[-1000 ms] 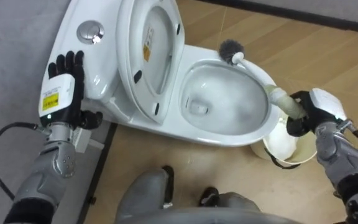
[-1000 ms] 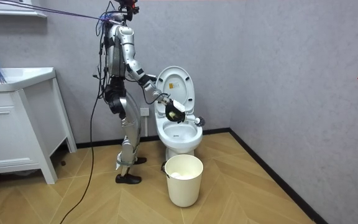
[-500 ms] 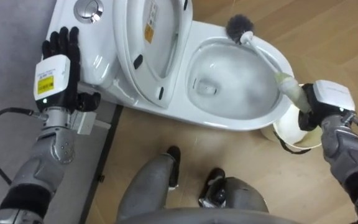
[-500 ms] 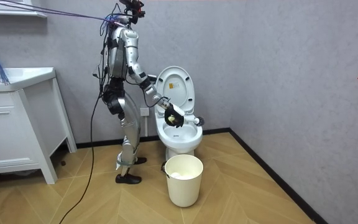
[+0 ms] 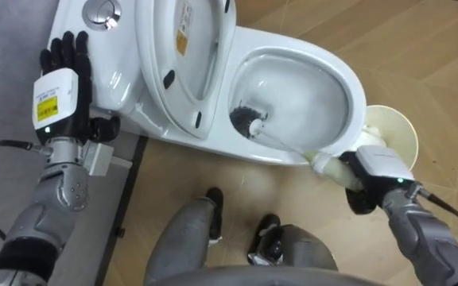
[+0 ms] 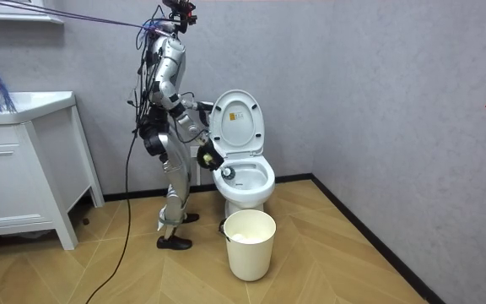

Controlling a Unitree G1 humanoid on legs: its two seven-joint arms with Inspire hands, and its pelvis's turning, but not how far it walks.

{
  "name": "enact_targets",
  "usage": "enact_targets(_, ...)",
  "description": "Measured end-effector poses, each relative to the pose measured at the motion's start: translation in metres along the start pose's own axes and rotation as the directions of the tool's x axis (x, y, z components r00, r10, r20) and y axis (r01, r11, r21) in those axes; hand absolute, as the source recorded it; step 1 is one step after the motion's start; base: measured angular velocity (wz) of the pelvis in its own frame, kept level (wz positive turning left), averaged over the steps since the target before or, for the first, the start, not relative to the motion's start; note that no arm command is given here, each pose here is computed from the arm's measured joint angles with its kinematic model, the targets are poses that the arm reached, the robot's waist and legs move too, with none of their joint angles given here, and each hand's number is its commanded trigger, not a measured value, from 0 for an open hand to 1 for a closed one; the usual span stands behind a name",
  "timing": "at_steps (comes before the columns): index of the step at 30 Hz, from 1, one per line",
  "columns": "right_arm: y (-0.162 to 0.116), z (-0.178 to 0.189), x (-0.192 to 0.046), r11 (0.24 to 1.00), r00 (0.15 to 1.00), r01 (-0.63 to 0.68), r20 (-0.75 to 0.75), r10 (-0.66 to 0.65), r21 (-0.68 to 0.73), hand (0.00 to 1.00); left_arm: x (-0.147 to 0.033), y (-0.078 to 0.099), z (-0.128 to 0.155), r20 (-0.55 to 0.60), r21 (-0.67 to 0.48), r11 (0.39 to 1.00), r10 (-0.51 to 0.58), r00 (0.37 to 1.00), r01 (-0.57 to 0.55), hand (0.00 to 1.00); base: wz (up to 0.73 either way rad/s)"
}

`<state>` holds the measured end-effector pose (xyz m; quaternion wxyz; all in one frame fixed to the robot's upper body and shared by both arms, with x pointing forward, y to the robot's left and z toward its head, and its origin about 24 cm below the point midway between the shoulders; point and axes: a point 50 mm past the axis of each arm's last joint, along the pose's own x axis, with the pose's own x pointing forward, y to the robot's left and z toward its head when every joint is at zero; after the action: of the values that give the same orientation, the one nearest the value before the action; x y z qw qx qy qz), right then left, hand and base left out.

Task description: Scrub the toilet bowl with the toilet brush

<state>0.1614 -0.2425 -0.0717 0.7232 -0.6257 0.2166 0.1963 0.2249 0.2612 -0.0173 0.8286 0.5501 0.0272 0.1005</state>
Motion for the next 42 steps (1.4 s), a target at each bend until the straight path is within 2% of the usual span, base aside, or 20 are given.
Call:
enact_targets(6,-0.009,-0.003,-0.008,1.000,1.000,-0.007,0.017,0.008,-0.028,1.00,-0.007,0.003,-0.010,-0.010,0.035,0.999,-0.002,1.000,0.003,0.00,-0.01)
enact_targets(9,-0.004,-0.009,-0.016,1.000,1.000,-0.021,-0.004,0.021,-0.023,1.00,-0.009,0.002,-0.010,-0.004,0.035,0.999,-0.002,1.000,0.002,0.00,0.00)
enact_targets(16,-0.005,-0.018,-0.018,0.999,0.999,-0.022,-0.039,0.021,-0.025,1.00,-0.011,0.002,-0.011,-0.016,0.036,0.999,-0.008,1.000,0.009,0.00,0.00)
enact_targets(19,-0.005,-0.020,-0.014,0.999,0.999,-0.025,-0.047,0.024,-0.029,1.00,-0.011,0.002,-0.010,-0.016,0.034,0.999,-0.005,1.000,0.006,0.00,0.02)
enact_targets(23,-0.010,-0.032,0.003,0.998,0.995,-0.040,-0.097,0.035,-0.056,1.00,-0.003,0.003,-0.002,0.001,0.003,1.000,0.005,1.000,-0.005,0.00,0.05)
enact_targets(28,-0.036,-0.039,0.027,0.995,0.992,-0.008,-0.125,-0.004,-0.095,1.00,0.007,0.005,0.010,0.050,-0.011,1.000,0.026,0.998,-0.025,0.00,0.06)
enact_targets(33,-0.082,-0.034,0.053,0.987,0.989,0.072,-0.118,-0.089,-0.146,1.00,0.023,0.014,0.027,0.123,-0.028,0.996,0.089,0.988,-0.086,0.00,0.06)
enact_targets(36,-0.109,-0.037,0.063,0.979,0.981,0.113,-0.139,-0.137,-0.167,1.00,0.034,0.018,0.042,0.177,-0.046,0.993,0.120,0.977,-0.113,0.00,0.15)
enact_targets(42,-0.133,-0.039,0.069,0.970,0.963,0.168,-0.181,-0.199,-0.175,1.00,0.041,0.023,0.058,0.237,-0.064,0.985,0.169,0.957,-0.158,0.00,0.11)
